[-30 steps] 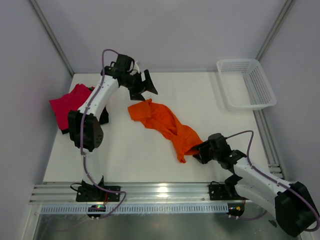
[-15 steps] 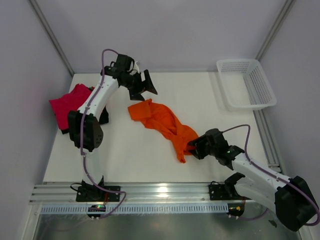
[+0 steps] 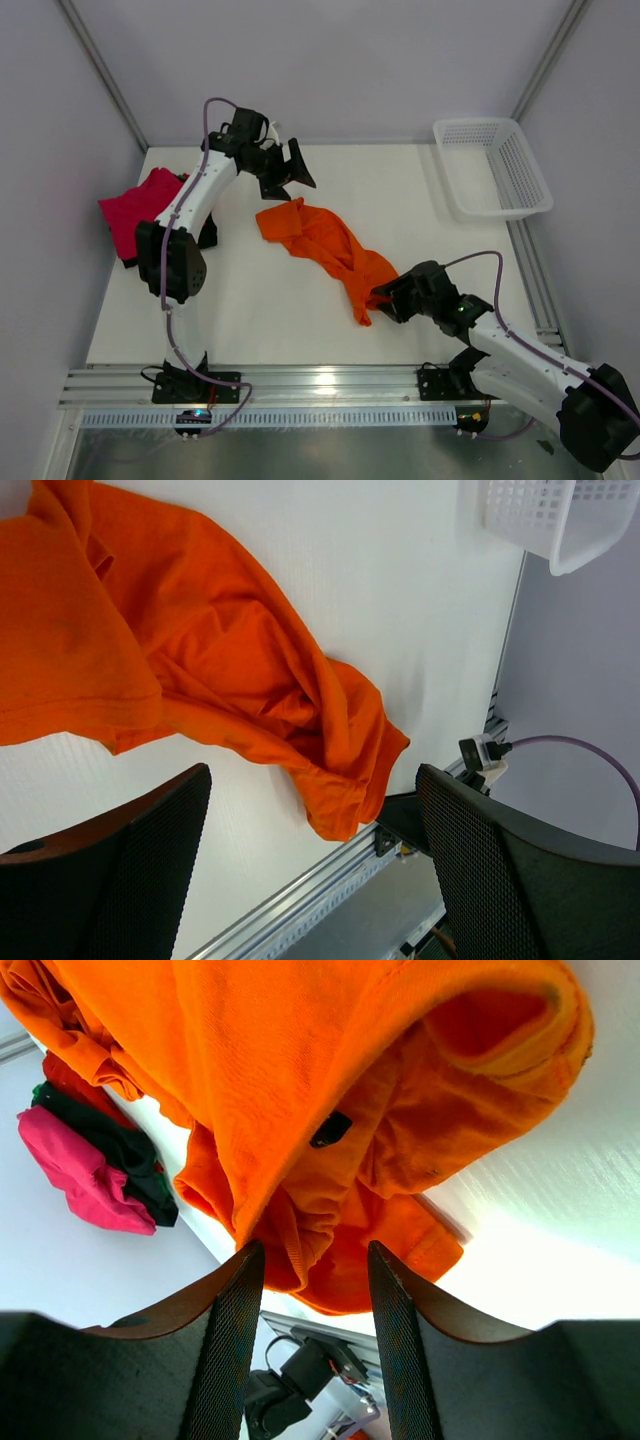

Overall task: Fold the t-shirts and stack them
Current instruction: Flatten out the tshirt

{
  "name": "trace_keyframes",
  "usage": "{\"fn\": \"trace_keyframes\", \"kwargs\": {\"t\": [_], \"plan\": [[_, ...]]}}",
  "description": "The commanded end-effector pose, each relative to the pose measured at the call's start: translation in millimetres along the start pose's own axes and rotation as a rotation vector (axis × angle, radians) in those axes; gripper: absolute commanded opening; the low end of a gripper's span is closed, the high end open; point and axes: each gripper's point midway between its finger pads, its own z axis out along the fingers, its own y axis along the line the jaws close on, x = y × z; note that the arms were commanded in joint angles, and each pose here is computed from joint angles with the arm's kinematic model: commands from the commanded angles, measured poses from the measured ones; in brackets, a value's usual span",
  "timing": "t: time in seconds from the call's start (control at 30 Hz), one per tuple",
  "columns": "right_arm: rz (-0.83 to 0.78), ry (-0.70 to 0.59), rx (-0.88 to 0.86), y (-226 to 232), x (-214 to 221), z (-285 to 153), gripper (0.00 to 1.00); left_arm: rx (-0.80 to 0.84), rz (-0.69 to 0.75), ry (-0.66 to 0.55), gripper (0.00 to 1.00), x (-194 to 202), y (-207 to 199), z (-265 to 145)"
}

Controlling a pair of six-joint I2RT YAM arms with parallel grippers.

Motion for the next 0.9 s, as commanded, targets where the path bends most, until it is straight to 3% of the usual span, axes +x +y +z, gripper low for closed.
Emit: {"fn": "trace_keyframes", "kwargs": {"t": [0.0, 0.5, 0.87], "plan": [[0.001, -0.004, -0.025, 13.0, 2.4, -2.6, 0.5, 0.028, 0.024, -0.021, 0.85, -5.7, -5.5, -4.7], [0.002, -0.053, -0.05, 18.0, 0.9, -19.5, 0.5, 0.051, 0.006, -0.001, 0.85, -3.7, -6.5, 2.2], [0.006, -0.068, -0.007, -0.5, -2.7, -2.6, 0.5, 0.038, 0.021, -0.003, 0.85, -1.8, -5.0, -1.5]]}}
